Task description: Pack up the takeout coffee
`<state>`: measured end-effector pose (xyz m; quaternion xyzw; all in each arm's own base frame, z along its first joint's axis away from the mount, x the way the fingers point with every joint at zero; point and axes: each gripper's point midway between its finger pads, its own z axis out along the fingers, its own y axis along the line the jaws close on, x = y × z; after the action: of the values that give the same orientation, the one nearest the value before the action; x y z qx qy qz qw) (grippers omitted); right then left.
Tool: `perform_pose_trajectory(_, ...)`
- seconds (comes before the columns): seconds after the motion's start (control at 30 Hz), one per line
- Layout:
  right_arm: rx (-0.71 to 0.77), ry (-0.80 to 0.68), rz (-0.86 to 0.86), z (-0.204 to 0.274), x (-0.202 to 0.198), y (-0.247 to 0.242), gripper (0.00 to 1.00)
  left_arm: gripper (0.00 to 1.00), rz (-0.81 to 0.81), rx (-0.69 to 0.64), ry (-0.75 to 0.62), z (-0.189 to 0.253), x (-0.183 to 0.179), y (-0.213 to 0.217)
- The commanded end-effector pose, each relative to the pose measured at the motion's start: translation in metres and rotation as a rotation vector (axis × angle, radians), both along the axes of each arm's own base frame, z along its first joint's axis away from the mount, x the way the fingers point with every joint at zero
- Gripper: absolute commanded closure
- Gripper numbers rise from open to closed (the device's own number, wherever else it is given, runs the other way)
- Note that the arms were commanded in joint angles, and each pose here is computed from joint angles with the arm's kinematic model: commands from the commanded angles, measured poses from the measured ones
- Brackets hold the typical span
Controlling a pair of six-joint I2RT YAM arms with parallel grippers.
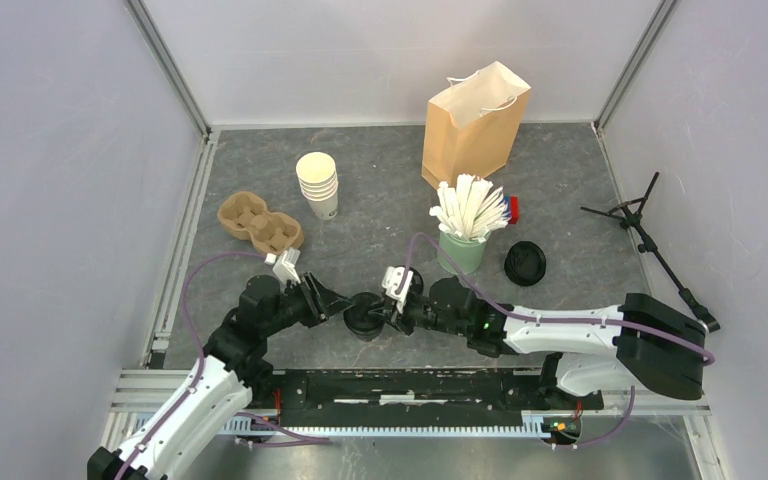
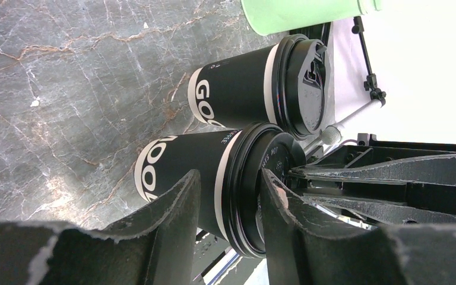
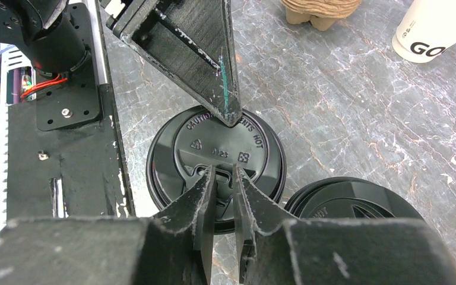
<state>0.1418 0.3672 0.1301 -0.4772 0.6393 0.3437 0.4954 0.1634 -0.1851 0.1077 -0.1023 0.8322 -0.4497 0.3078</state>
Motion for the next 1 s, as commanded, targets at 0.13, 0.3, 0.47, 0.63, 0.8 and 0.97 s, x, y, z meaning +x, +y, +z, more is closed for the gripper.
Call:
perform_pose_trajectory(0.13,-0.375,0.174,-0.005,-0.114,-0.029,-0.066,0.79,0.54,0.058,0.069,0.064,-0.031,-0.002,0.012)
perform_pose_trajectory(0.3,-0.229,0.133,0.056,-0.052,-0.022,-0.027,0.78,0.54,0.023,0.051,0.050,-0.027,-0.003,0.007)
perform_pose_trajectory(0.47,-0.092,0.023,0.146,0.025,-0.014,0.007,0.70,0.54,0.015,0.057,0.058,-0.029,-0.004,0.006)
perform_pose_trajectory(0.63,-0.059,-0.121,0.225,0.052,-0.014,0.012,0.60,0.55,0.014,0.059,0.057,-0.029,-0.004,0.006)
perform_pose_trajectory(0.8,-0.084,-0.191,0.325,0.053,-0.021,0.017,0.59,0.54,0.010,0.058,0.056,-0.028,-0.004,0.005)
perform_pose_trajectory(0.97,-0.118,-0.222,0.417,0.041,-0.029,0.021,0.57,0.54,0.009,0.059,0.057,-0.029,-0.005,0.005)
